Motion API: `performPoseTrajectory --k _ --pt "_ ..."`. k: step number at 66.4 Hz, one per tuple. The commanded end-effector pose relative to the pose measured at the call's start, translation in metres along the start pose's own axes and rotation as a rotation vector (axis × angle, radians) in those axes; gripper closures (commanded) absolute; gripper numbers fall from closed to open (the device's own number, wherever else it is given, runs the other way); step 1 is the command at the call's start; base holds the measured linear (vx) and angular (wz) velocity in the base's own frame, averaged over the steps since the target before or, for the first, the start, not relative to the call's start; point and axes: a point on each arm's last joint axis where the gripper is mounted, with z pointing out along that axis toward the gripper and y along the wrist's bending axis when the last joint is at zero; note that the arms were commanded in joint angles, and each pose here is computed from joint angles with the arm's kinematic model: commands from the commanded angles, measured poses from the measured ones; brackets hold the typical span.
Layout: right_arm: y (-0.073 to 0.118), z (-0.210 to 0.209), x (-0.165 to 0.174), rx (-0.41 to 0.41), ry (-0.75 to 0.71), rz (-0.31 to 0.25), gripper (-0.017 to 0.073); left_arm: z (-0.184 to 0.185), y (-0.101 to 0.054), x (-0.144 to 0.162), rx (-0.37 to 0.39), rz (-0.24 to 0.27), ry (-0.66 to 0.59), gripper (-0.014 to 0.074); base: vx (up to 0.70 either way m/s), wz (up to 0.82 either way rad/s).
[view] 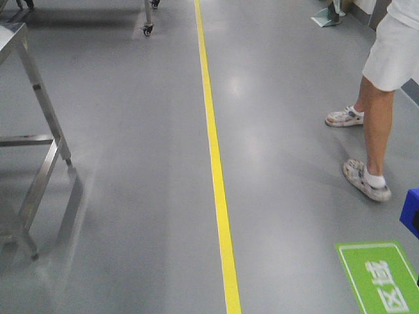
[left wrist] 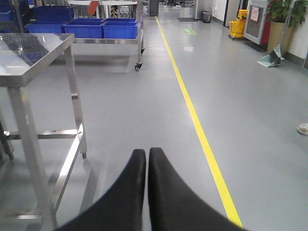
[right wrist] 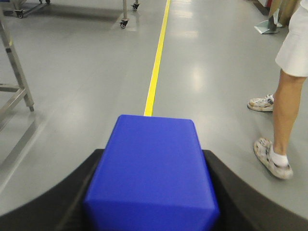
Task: Pour parts from conveyor to right shelf
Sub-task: 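Drive the base down the aisle toward the shelf of blue bins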
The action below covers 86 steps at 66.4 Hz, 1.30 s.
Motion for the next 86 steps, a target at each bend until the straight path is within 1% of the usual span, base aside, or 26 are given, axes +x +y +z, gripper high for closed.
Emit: performPoseTrajectory --k 1,86 --pt "-0.0033 -0.0031 -0.0155 0.032 -0.095 -0.005 0.0564 -0.0006 -0.0006 -0.0122 0.006 -0.016 -0.077 0.0599 0.80 0.03" --pt "-0.0033 -0.0031 -0.0155 0.032 -0.095 -0.005 0.0564 -0.0006 -0.0006 -0.0122 0.006 -0.016 -0.077 0.0599 0.79 0.05"
